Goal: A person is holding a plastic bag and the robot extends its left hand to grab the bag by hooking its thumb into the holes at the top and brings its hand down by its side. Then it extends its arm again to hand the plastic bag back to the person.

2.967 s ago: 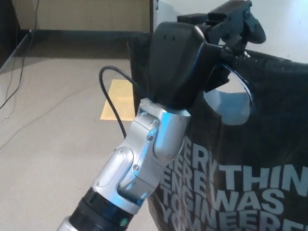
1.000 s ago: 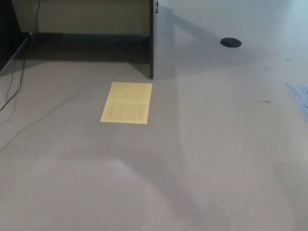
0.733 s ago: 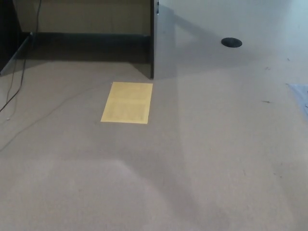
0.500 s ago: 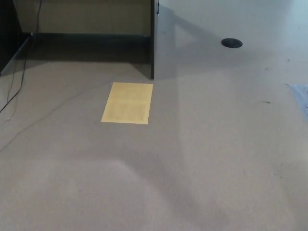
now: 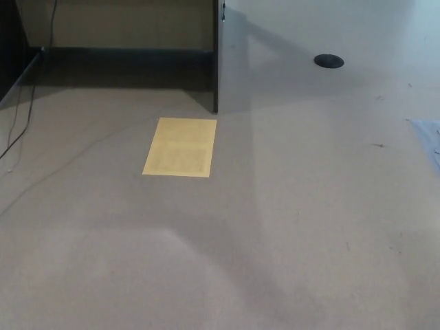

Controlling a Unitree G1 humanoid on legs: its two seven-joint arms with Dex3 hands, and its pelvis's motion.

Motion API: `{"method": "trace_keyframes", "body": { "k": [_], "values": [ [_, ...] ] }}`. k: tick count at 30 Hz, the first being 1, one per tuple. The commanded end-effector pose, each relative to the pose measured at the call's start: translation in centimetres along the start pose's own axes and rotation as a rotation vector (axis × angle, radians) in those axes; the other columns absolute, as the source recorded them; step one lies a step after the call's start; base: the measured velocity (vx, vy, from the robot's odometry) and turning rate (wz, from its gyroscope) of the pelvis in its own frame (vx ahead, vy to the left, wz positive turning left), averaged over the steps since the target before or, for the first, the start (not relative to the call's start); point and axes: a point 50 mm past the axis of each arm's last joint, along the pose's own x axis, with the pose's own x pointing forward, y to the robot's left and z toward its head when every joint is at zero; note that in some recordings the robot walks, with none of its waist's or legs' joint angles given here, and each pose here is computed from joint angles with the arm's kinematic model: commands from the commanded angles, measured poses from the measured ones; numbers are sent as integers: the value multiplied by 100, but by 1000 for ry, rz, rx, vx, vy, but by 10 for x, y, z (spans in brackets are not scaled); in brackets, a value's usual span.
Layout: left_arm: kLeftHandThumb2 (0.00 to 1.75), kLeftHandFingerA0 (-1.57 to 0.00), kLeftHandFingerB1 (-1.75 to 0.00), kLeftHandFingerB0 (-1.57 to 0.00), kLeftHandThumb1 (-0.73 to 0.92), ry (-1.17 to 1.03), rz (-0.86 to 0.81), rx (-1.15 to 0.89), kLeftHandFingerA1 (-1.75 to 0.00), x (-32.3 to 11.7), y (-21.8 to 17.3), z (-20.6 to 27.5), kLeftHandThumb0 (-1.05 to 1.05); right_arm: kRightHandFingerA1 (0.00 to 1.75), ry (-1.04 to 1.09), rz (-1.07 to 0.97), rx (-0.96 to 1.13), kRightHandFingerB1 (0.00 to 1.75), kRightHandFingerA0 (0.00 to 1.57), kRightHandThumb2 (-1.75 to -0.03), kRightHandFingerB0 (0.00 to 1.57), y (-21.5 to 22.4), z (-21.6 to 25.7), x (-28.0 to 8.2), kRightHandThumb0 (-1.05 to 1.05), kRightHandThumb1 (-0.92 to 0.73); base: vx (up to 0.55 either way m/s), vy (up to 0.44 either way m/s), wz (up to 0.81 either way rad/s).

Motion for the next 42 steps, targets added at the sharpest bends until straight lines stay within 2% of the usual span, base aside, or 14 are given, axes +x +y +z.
{"method": "trace_keyframes", "body": {
  "k": [1,6,7,12,15,23,28,29,30,31,37,40,41,42],
  "values": [
    [71,-91,-114,-78,74,10,59,-12,-170,7,7,-1,-16,53,13,-25,-30,45,82,-61,66,-8,-2,1,-32,-69,0,0,0],
    [74,-89,-107,-82,69,-72,111,-82,-171,24,7,18,-17,51,26,-19,-23,44,79,-61,65,-8,-3,1,-33,-70,0,0,0],
    [77,-88,-119,-77,68,-133,151,-90,-175,31,10,27,-16,51,25,-20,-20,45,80,-61,65,-9,-2,1,-33,-69,0,0,0],
    [92,-85,-143,-68,73,-315,260,-228,-175,64,23,71,-12,51,21,-24,-24,45,80,-61,66,-9,-2,1,-33,-69,0,0,0],
    [90,-85,-135,-70,71,-386,291,-254,-172,80,33,90,-14,50,21,-23,-18,45,80,-61,65,-10,-2,2,-33,-69,0,0,0],
    [85,-83,-141,-69,73,-504,416,-278,-175,136,72,142,-8,49,12,-23,-26,45,78,-61,65,-16,1,4,-32,-69,0,0,0],
    [68,-84,-130,-71,79,-588,496,-257,-170,180,111,188,-13,50,19,-32,-18,45,79,-61,64,-20,1,6,-31,-69,0,0,0],
    [74,-108,-125,-85,68,-628,528,-255,-163,189,121,212,-15,50,19,-30,-17,44,79,-61,64,-19,1,5,-30,-68,0,0,0],
    [74,-108,-125,-85,68,-640,543,-253,-163,191,124,220,-15,50,19,-30,-17,44,79,-61,64,-19,1,5,-30,-68,0,0,0],
    [66,-89,-129,-77,78,-659,547,-266,-171,195,126,233,-16,50,19,-27,-14,45,79,-60,64,-19,1,5,-29,-68,0,0,0],
    [64,-85,-118,-71,81,-764,516,-293,-166,212,130,297,-24,50,20,-18,-12,44,79,-60,63,-14,2,6,-30,-68,0,0,0],
    [63,-80,-136,-65,79,-794,527,-308,-173,213,132,322,-23,50,27,-15,-11,44,77,-60,62,-14,1,5,-30,-69,0,0,0],
    [64,-88,-137,-65,79,-811,536,-331,-174,214,136,339,-21,49,22,-19,-14,44,77,-60,63,-16,2,6,-30,-68,0,0,0],
    [76,-107,-118,-82,66,-818,532,-353,-160,214,141,352,-13,49,20,-19,-15,43,78,-60,62,-16,2,6,-31,-68,0,0,0]
  ]
}}
